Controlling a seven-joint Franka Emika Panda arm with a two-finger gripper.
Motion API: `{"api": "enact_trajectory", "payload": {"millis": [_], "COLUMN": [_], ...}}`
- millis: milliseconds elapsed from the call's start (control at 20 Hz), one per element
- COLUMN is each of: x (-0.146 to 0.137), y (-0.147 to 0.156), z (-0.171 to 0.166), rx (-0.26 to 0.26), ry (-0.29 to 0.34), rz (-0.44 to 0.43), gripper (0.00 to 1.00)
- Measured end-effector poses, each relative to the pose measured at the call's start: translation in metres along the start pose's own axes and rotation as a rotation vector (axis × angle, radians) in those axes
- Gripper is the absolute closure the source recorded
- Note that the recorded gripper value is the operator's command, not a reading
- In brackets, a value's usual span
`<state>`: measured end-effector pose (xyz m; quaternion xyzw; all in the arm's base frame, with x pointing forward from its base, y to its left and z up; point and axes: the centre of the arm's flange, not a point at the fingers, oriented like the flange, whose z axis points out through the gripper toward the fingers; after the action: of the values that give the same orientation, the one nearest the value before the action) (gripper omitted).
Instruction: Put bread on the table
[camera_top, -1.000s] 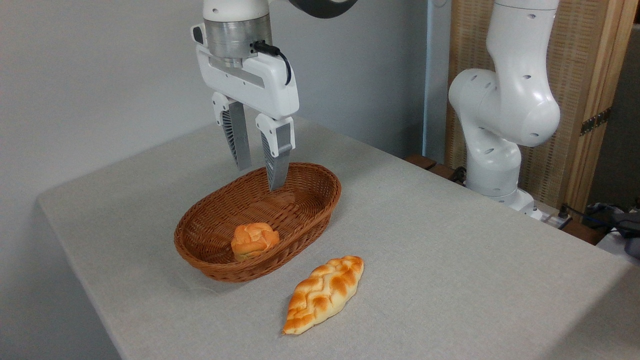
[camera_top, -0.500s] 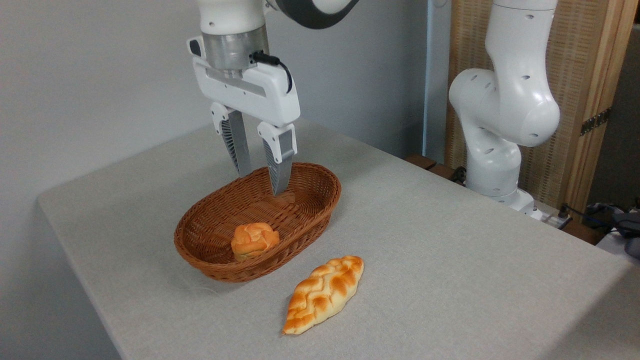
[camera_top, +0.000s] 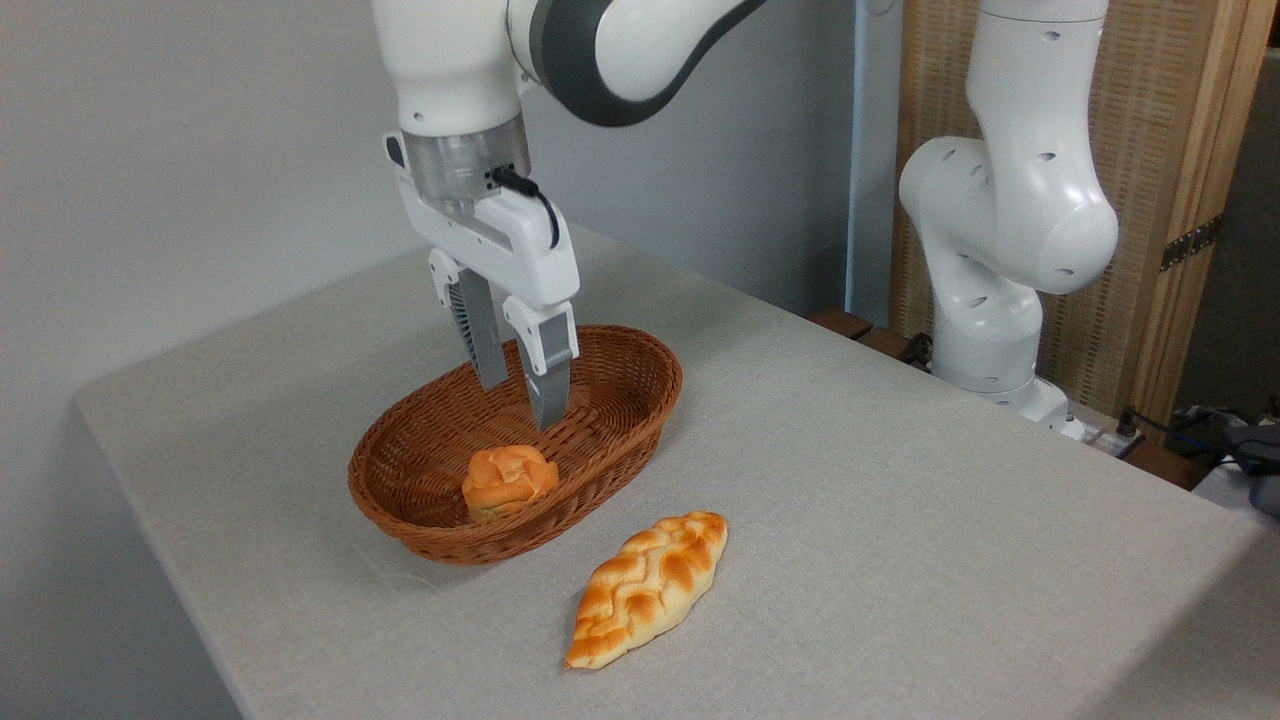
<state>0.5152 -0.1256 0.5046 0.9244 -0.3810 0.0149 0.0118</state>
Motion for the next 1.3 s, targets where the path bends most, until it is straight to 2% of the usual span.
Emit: {"api": "enact_trajectory", "payload": {"millis": [800, 950, 1150, 1200, 1300], "x": [0.029, 0.030, 0.031, 0.031, 0.032], "y": [-0.004, -0.005, -0.008, -0.008, -0.008], "z": [0.059, 0.063, 0.071, 0.072, 0.077], "rx": [0.004, 0.013, 0.039, 0.040, 0.041], "ry": [-0.007, -0.006, -0.037, -0.041, -0.049], "rz": [0.024, 0.028, 0.049, 0.051, 0.055], "gripper": [0.00, 0.00, 0.01, 0.08, 0.16]}}
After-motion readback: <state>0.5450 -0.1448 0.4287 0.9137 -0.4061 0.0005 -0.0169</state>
